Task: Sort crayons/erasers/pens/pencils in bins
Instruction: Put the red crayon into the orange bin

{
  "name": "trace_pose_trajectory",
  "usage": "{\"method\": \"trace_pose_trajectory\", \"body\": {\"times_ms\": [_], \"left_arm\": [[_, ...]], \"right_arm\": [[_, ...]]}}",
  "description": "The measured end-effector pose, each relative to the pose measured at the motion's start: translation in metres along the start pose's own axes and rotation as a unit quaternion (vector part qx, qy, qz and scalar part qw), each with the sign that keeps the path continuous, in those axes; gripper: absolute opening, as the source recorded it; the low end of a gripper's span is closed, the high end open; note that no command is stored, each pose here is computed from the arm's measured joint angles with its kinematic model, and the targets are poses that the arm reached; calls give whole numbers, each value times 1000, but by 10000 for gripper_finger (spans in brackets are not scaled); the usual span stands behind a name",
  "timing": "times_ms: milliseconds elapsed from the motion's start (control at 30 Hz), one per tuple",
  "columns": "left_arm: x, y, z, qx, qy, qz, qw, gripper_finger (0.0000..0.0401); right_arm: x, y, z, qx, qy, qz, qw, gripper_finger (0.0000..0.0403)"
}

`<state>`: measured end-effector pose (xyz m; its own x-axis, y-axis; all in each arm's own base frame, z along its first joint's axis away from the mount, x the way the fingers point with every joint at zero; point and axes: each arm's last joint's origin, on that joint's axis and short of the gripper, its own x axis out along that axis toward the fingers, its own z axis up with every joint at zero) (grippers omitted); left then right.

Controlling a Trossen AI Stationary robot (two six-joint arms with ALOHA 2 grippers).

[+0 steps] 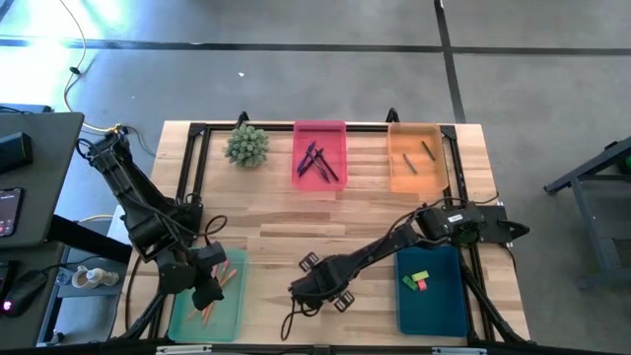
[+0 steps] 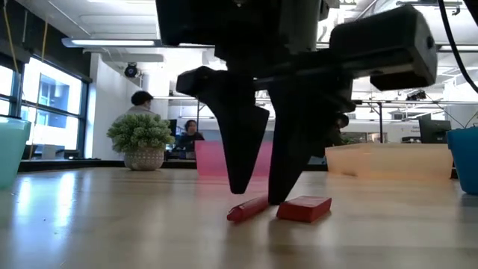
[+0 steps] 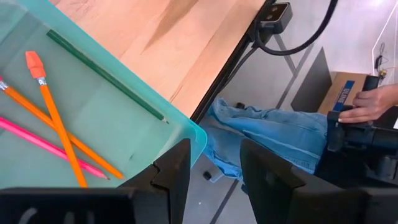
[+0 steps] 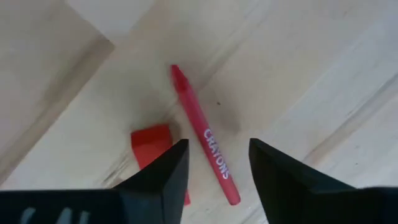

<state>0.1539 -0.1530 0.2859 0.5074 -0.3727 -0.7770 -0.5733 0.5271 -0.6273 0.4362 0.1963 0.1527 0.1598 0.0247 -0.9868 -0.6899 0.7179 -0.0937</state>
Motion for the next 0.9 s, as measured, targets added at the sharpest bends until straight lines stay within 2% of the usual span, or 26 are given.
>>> {"method": "trace_pose_trajectory", "body": {"times_ms": [233,367,700,900], "left_arm": [[0,0,0,0,0,0,1000,127],[0,0,0,-1,1,0,1000,127],[0,0,-1,12,2,0,1000,127],[0,0,0,40,-8,0,999,127]], "right_arm": [[9,1,-1,5,12,9,1000,121],[19,2,-2,31,23,18,999,102],[25,3,-3,97,32,26,994,11],[25,3,-3,129,34,26,991,10]]}}
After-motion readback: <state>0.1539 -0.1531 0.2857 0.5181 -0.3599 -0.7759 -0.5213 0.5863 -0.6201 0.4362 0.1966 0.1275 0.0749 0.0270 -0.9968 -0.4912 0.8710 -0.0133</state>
